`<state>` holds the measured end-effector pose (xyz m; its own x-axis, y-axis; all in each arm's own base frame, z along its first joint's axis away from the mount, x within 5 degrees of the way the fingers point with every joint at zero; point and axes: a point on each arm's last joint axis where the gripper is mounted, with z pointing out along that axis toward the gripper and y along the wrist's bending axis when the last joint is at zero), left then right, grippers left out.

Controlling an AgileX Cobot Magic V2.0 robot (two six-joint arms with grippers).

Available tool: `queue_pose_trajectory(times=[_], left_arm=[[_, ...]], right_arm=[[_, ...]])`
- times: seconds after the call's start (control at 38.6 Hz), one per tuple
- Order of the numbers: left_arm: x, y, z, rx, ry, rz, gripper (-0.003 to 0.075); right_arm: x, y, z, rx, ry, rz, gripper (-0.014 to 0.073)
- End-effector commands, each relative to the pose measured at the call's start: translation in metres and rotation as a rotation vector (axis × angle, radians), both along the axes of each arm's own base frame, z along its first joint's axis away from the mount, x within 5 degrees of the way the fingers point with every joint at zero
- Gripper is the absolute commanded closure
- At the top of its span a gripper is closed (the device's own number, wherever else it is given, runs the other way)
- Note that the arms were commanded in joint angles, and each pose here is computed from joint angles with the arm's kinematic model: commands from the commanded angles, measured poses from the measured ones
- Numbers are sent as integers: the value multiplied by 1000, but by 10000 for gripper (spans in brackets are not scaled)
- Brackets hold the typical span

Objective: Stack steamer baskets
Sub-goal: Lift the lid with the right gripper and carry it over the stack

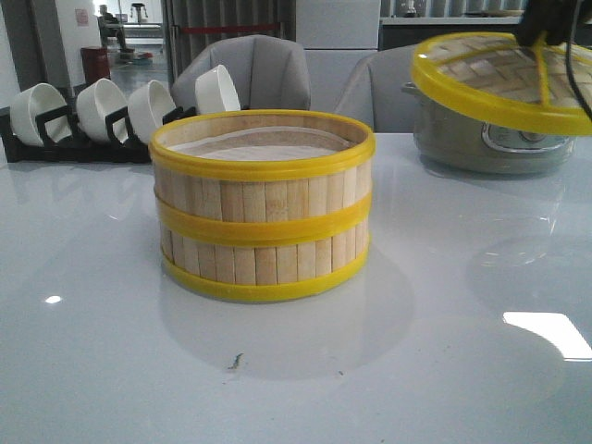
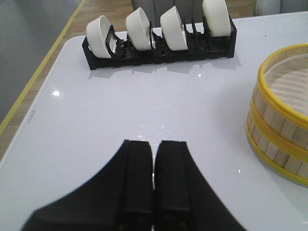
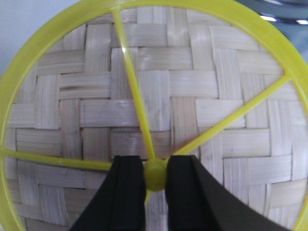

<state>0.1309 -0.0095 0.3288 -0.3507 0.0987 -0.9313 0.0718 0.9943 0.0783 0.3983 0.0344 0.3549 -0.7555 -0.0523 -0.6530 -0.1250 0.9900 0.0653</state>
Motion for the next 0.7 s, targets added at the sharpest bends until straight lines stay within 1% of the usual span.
queue_pose_trajectory(times=[0.0,0.18,0.36,0.54,0.67], left_arm=[[2,-2,17,-15,-113,-15,633],[2,-2,17,-15,-113,-15,633],[2,-2,17,-15,-113,-15,633],[2,-2,17,-15,-113,-15,633],[2,-2,17,-15,-113,-15,633]], right_arm=[[-11,33,49,70,-163,79,544],[-12,97,57,100,-196,233,544],[-7,150,49,114,-191,349,544],[-2,188,36,116,-171,422,544],[0,203,28,114,-157,452,544]])
